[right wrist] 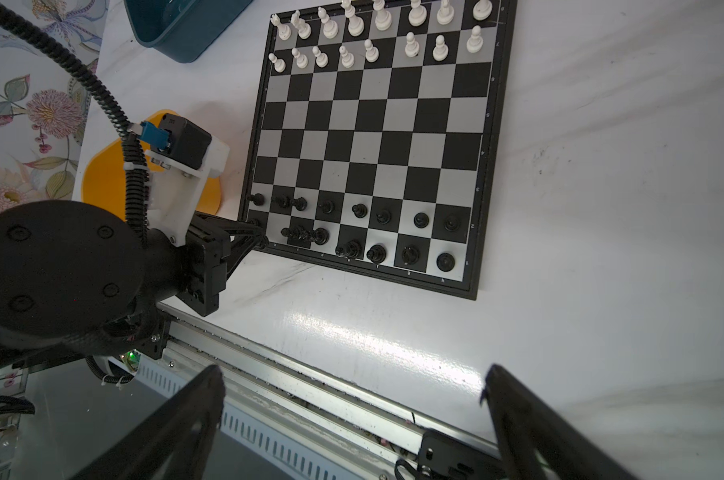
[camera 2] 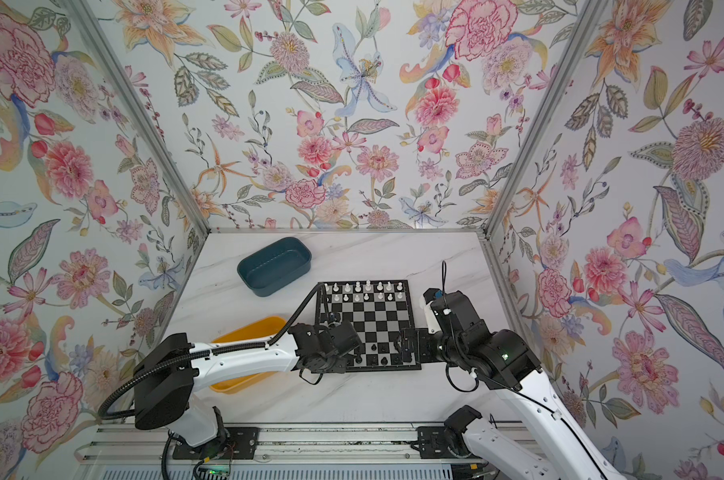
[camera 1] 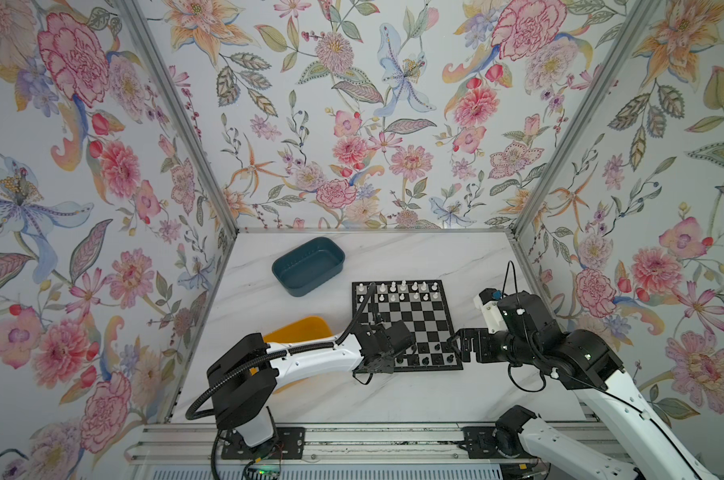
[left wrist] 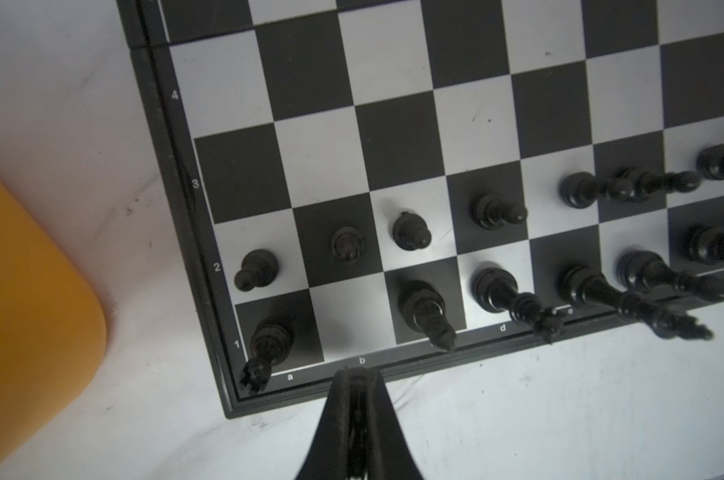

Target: Set up the chess pieces on the board

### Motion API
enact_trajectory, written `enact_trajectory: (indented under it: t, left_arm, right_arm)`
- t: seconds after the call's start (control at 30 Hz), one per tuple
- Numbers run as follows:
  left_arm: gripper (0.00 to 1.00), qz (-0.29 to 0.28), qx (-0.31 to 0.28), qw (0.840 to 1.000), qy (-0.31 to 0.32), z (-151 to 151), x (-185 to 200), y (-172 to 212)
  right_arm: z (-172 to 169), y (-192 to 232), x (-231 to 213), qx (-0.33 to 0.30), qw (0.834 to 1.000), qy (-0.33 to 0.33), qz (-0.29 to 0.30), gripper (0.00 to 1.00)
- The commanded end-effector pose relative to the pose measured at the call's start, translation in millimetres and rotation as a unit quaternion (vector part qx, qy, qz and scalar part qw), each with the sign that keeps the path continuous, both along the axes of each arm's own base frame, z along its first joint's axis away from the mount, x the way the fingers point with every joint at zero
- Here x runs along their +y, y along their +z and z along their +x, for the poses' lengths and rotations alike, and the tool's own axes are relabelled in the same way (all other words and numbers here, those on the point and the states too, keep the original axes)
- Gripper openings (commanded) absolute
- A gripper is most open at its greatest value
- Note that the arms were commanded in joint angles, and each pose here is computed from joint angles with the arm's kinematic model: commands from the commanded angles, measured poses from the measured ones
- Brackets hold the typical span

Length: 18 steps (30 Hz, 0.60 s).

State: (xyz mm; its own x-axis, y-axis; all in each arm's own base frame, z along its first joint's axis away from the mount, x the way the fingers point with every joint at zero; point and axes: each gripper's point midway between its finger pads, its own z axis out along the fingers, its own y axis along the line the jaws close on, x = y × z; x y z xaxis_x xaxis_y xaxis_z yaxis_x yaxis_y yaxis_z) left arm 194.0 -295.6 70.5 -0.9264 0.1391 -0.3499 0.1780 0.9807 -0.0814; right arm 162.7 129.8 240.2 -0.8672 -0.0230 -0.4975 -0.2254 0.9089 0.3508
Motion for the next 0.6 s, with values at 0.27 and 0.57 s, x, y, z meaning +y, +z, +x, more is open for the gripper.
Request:
enact_trajectory:
  t: [0.27, 0.57]
  left_arm:
    - [0.04, 0.031, 0.012, 0.999, -0.022, 11, 3, -18]
    - [0.06, 0.031, 0.011, 0.999, -0.029, 18, -4, -18]
  right_arm:
    - [3, -4, -8, 0.007, 1.000, -0.017, -0.013, 0.99]
    - [5, -7, -11, 0.012, 1.000, -0.019, -0.013, 0.99]
